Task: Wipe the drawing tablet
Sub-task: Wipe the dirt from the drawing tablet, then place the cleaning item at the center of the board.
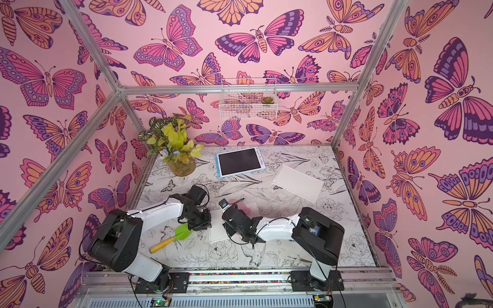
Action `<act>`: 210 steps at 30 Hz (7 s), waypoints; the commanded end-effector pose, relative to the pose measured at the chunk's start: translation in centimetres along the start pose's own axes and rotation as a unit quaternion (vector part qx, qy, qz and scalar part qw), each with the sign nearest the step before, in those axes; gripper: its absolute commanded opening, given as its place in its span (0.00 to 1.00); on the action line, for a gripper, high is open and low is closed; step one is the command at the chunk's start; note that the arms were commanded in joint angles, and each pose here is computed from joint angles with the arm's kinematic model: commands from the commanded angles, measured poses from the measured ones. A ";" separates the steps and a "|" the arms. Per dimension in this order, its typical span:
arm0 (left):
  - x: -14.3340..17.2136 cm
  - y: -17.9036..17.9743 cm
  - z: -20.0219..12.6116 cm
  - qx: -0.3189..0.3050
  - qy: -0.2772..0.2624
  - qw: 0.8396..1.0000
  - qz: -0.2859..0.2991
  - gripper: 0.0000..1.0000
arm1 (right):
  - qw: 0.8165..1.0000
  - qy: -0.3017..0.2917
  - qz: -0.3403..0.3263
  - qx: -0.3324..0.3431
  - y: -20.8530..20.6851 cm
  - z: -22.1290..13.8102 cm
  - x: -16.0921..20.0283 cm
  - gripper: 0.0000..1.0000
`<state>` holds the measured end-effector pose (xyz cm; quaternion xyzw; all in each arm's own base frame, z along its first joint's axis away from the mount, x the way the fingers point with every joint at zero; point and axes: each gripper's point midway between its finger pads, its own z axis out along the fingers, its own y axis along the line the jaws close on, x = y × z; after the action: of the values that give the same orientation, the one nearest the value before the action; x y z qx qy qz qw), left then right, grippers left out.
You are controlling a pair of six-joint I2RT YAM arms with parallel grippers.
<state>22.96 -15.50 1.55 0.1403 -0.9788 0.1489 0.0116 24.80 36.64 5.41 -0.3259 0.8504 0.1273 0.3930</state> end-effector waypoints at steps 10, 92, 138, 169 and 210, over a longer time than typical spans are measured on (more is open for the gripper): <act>1.5 4.8 2.3 -0.101 0.013 0.994 -0.047 0.14 | 0.976 0.054 0.070 0.198 -13.3 -1.2 5.0 0.00; -0.8 0.1 3.2 -0.032 0.023 0.999 -0.021 0.08 | 0.998 0.052 0.026 0.001 0.2 -2.4 2.6 0.00; 0.2 3.8 5.5 -0.020 0.057 0.996 -0.071 0.05 | 0.981 0.046 0.130 -0.136 2.4 7.8 -5.4 0.00; -1.3 2.8 4.9 -0.020 0.045 0.996 -0.071 0.05 | 0.987 0.068 0.065 -0.132 2.7 -1.4 0.6 0.00; -8.8 3.0 -1.8 -0.022 -0.030 0.999 -0.030 0.09 | 0.834 0.168 0.429 0.305 -27.6 -16.4 10.8 0.52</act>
<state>32.08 -10.32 1.60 0.1854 -0.9709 0.1489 -0.0300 27.14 1.84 7.16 0.2131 0.9498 -0.0620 0.2204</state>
